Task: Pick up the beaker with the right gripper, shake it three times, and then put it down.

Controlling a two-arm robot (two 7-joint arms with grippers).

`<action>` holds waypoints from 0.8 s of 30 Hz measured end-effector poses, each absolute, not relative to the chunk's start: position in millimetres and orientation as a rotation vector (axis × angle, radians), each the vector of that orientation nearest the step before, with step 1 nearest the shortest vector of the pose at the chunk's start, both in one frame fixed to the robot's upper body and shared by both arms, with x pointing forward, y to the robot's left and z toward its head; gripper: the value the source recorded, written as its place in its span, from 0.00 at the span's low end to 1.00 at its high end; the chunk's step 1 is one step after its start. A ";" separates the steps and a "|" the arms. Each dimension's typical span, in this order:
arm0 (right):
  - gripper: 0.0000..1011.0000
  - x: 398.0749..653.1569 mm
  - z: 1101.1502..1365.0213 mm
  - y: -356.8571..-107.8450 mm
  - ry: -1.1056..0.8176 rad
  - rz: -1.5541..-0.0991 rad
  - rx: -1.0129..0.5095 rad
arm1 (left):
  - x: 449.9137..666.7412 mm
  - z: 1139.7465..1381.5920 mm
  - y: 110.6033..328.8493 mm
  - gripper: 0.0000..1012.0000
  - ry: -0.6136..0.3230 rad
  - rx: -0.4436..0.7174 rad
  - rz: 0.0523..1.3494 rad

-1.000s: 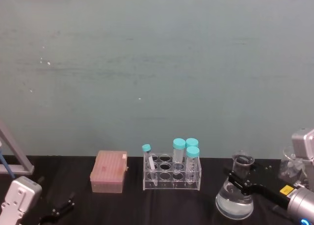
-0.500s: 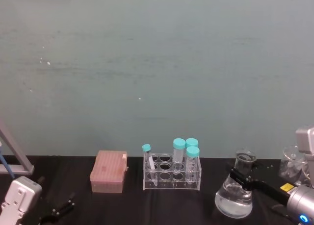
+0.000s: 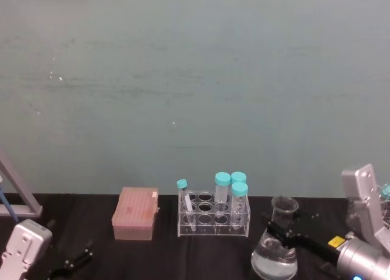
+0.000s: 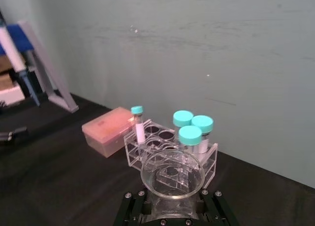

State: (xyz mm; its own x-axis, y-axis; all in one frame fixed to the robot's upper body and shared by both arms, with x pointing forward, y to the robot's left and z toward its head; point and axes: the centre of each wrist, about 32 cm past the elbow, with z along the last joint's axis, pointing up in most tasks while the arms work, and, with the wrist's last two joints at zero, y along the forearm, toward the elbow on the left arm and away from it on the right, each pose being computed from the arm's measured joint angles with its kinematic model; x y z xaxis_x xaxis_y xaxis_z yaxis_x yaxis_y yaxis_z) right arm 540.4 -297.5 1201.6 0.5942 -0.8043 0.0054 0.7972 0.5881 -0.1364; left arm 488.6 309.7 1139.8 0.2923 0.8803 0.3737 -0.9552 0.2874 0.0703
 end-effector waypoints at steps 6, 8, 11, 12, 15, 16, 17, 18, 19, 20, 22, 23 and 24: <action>0.45 539.5 1194.6 -291.6 0.034 -0.914 -0.156 | 488.6 1139.8 309.7 0.99 -0.285 0.304 1.248; 0.45 539.5 1193.5 -290.6 0.032 -0.911 -0.157 | 488.6 1139.8 309.7 0.99 -0.285 0.305 1.248; 0.45 539.8 1192.3 -289.0 0.029 -0.904 -0.156 | 488.6 1139.8 309.7 0.99 -0.285 0.304 1.248; 0.45 540.0 1191.8 -288.2 0.029 -0.901 -0.154 | 488.6 1139.8 309.7 0.99 -0.285 0.305 1.248; 0.45 540.3 1191.2 -286.8 0.029 -0.895 -0.150 | 488.6 1139.8 309.7 0.99 -0.285 0.304 1.248; 0.45 540.5 1191.0 -286.0 0.030 -0.893 -0.148 | 488.6 1139.8 309.7 0.99 -0.285 0.304 1.248; 0.45 540.6 1190.8 -285.5 0.030 -0.891 -0.147 | 488.6 1139.8 309.7 0.99 -0.285 0.304 1.248; 0.45 540.8 1190.6 -285.2 0.031 -0.890 -0.146 | 488.6 1139.8 309.7 0.99 -0.285 0.304 1.248; 0.45 541.2 1190.1 -284.5 0.032 -0.889 -0.145 | 488.6 1139.8 309.7 0.99 -0.285 0.304 1.248; 0.45 541.2 1190.1 -284.5 0.032 -0.889 -0.145 | 488.6 1139.8 309.7 0.99 -0.285 0.304 1.248; 0.45 541.6 1189.0 -283.4 0.036 -0.888 -0.145 | 488.6 1139.8 309.7 0.99 -0.285 0.304 1.248; 0.45 541.7 1188.8 -283.2 0.037 -0.887 -0.145 | 488.6 1139.8 309.7 0.99 -0.285 0.304 1.248; 0.45 541.9 1188.4 -282.9 0.039 -0.887 -0.145 | 488.6 1139.8 309.7 0.99 -0.285 0.305 1.248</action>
